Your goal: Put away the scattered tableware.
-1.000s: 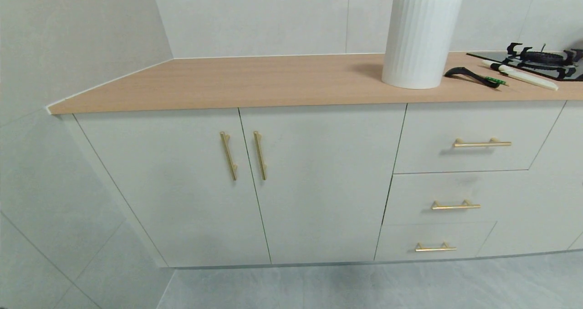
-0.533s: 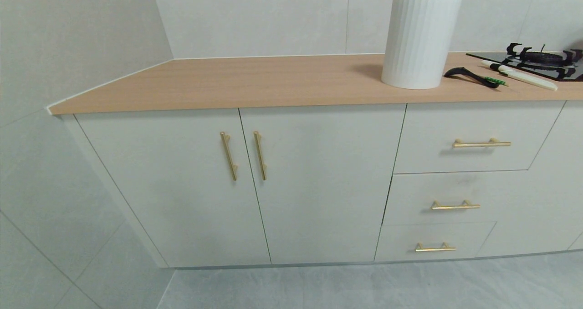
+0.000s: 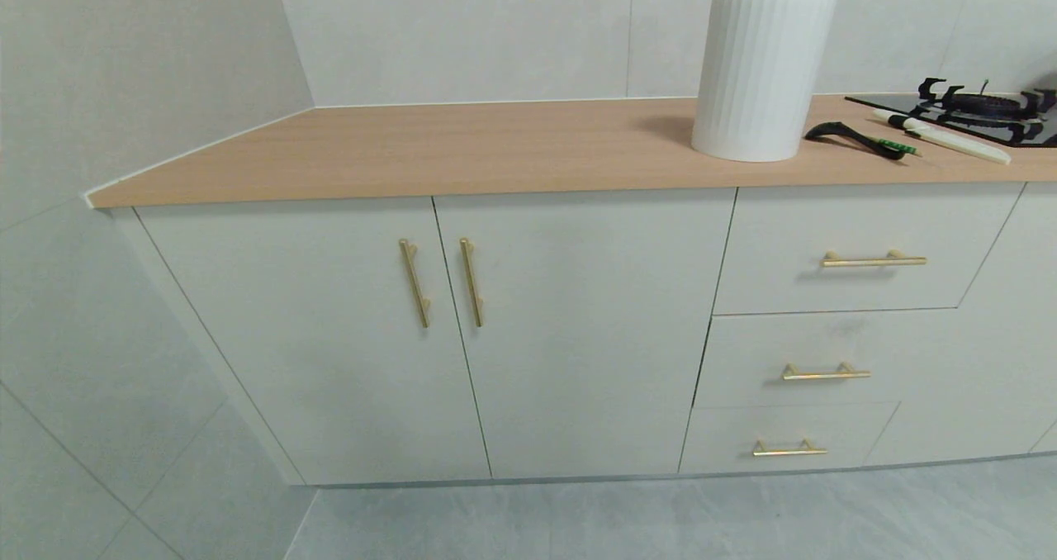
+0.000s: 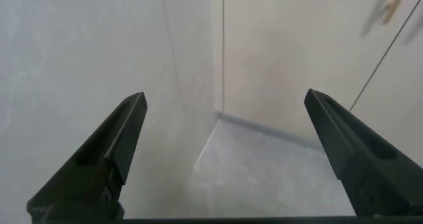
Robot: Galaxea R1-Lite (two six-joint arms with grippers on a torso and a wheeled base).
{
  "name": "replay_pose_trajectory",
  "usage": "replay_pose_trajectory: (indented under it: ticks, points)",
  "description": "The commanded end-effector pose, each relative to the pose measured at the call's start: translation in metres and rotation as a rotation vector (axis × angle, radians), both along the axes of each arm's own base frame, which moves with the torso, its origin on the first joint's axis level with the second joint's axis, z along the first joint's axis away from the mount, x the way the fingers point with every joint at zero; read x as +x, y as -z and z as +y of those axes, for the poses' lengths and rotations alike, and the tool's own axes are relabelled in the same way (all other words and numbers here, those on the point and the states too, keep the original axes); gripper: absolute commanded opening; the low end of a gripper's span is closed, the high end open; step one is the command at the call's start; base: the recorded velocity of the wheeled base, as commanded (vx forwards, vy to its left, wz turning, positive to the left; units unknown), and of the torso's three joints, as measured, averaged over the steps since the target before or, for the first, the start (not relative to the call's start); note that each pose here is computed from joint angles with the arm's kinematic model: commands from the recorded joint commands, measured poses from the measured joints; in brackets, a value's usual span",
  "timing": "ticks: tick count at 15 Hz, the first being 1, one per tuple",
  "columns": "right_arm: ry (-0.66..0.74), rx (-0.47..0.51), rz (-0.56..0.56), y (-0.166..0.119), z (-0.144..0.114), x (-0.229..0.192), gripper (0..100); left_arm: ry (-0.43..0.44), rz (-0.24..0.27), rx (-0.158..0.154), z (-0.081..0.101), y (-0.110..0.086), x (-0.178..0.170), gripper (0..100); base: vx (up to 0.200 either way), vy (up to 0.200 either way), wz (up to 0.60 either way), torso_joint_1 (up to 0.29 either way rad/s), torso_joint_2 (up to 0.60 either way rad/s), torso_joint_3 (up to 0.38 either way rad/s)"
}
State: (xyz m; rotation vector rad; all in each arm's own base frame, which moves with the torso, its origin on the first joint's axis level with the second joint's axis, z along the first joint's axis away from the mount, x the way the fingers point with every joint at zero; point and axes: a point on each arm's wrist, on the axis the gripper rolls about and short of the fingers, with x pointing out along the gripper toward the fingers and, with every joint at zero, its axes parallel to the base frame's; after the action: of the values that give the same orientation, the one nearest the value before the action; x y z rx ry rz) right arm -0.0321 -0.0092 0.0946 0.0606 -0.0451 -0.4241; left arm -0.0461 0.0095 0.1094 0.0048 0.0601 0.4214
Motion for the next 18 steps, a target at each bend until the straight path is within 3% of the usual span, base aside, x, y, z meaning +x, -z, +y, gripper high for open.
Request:
replay_pose_trajectory:
  ticks: [1, 2, 3, 5, 6, 9, 10, 13, 16, 18]
  points:
    - [-0.103, -0.031, -0.017, 0.013, 0.002, 0.008, 100, 0.087, -0.041, 0.045, -0.002, 0.013, 0.011, 100, 0.0, 0.0, 0.0, 0.0, 0.0, 0.0]
    - [-0.177, -0.034, -0.006, 0.014, 0.004, 0.009, 100, 0.143, -0.069, 0.083, -0.003, 0.018, 0.017, 100, 0.0, 0.0, 0.0, 0.0, 0.0, 0.0]
    - [-0.229, -0.036, -0.006, 0.014, 0.005, 0.009, 100, 0.215, -0.085, 0.095, -0.005, 0.024, 0.021, 100, 0.0, 0.0, 0.0, 0.0, 0.0, 0.0]
    - [-0.341, -0.045, -0.009, 0.014, 0.007, 0.009, 100, 0.388, -0.095, 0.071, -0.009, 0.026, 0.022, 100, 0.0, 0.0, 0.0, 0.0, 0.0, 0.0]
    - [-0.374, -0.051, -0.006, 0.014, 0.008, 0.009, 100, 0.409, -0.098, 0.06, -0.009, 0.026, 0.022, 100, 0.0, 0.0, 0.0, 0.0, 0.0, 0.0]
    - [-0.375, -0.101, 0.004, 0.014, 0.008, 0.009, 100, 0.337, -0.101, 0.067, -0.008, 0.026, 0.022, 100, 0.0, 0.0, 0.0, 0.0, 0.0, 0.0]
    - [-0.383, -0.09, 0.066, 0.02, 0.008, 0.009, 100, 0.337, -0.102, 0.067, -0.008, 0.026, 0.022, 100, 0.0, 0.0, 0.0, 0.0, 0.0, 0.0]
    - [-0.383, -0.089, 0.05, 0.019, 0.008, 0.009, 100, 0.338, -0.105, 0.074, -0.008, 0.025, 0.022, 100, 0.0, 0.0, 0.0, 0.0, 0.0, 0.0]
    - [-0.383, -0.041, 0.039, 0.019, 0.008, 0.009, 100, 0.335, -0.095, 0.119, -0.008, 0.025, 0.022, 100, 0.0, 0.0, 0.0, 0.0, 0.0, 0.0]
    - [-0.383, -0.041, 0.039, 0.019, 0.008, 0.009, 100, 0.338, -0.095, 0.114, -0.008, 0.025, 0.022, 100, 0.0, 0.0, 0.0, 0.0, 0.0, 0.0]
